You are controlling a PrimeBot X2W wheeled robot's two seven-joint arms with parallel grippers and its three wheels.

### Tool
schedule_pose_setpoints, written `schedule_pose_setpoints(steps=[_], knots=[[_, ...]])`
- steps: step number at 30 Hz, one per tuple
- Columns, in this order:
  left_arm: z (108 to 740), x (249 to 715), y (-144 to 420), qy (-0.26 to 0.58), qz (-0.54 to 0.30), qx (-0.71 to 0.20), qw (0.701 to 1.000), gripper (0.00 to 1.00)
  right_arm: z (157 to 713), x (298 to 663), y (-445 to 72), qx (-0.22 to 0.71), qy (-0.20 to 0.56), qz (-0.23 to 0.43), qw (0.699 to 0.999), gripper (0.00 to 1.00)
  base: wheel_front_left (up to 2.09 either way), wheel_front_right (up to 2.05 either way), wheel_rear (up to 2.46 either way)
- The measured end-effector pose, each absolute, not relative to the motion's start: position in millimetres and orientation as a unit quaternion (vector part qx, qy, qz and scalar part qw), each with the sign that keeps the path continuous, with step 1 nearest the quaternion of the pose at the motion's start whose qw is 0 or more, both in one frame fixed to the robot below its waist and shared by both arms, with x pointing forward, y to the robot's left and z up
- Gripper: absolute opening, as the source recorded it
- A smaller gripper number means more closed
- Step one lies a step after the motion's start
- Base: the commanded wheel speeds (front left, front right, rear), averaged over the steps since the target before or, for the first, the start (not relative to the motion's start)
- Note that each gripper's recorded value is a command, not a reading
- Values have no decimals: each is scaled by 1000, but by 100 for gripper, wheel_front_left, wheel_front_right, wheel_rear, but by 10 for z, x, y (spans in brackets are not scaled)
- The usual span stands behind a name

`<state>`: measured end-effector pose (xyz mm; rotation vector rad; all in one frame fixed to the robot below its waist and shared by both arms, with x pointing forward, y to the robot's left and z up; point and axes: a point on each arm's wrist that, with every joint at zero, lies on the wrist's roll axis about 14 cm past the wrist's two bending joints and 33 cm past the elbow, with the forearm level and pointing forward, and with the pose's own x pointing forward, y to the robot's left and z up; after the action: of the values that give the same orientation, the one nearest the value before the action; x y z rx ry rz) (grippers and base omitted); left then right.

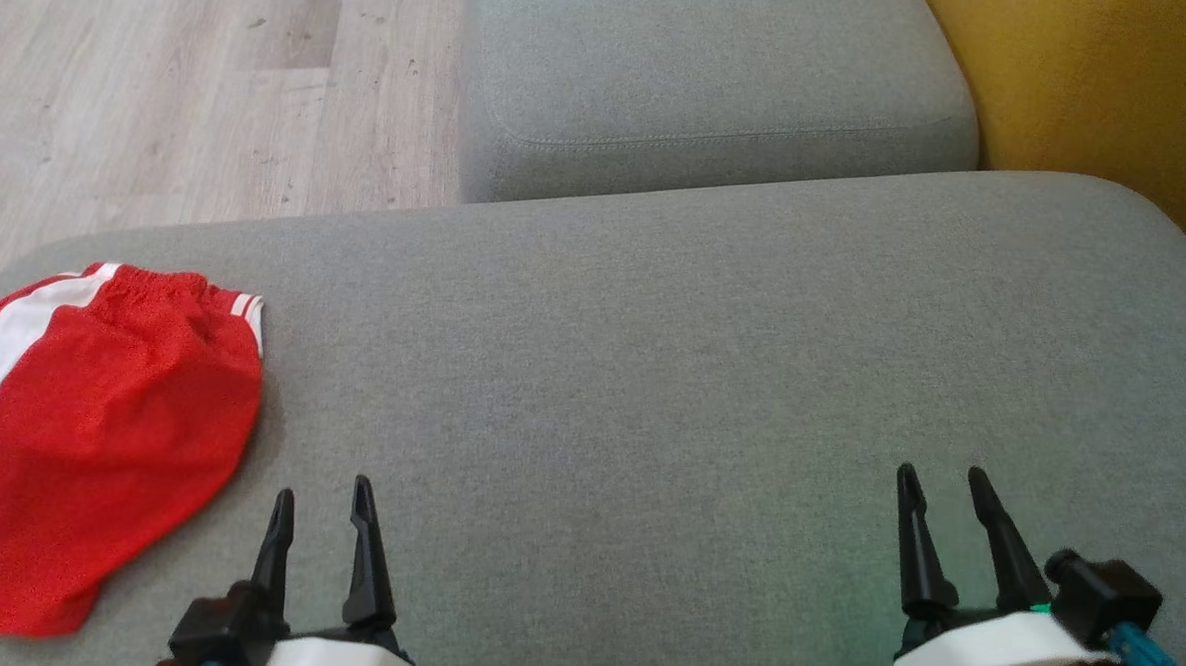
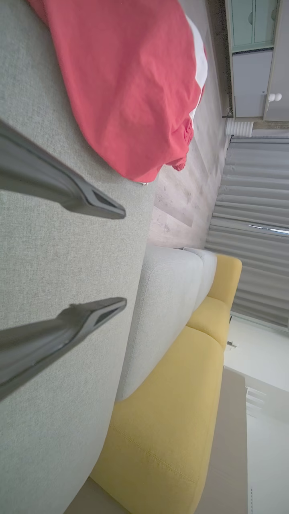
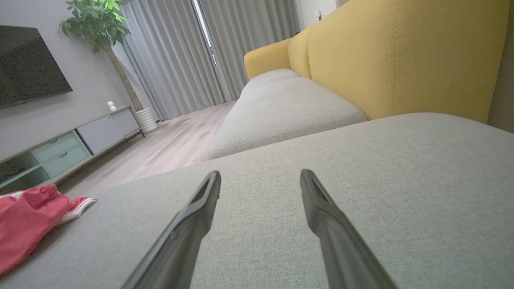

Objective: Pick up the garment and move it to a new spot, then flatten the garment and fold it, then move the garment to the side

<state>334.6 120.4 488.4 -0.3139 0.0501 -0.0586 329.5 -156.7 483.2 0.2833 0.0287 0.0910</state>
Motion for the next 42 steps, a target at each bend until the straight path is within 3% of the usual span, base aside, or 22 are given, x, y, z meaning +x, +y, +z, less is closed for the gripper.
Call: schedule_pose_setpoints(steps=[22, 42], knots=[[4997, 3250, 1126, -25, -47, -34, 998, 100, 4669, 3169, -1491, 41, 22, 68, 997, 100, 0, 0, 0], [4817, 3213, 1174, 2, -40, -26, 999, 100, 4664, 3186, -1483, 40, 23, 70, 996, 100, 0, 0, 0]])
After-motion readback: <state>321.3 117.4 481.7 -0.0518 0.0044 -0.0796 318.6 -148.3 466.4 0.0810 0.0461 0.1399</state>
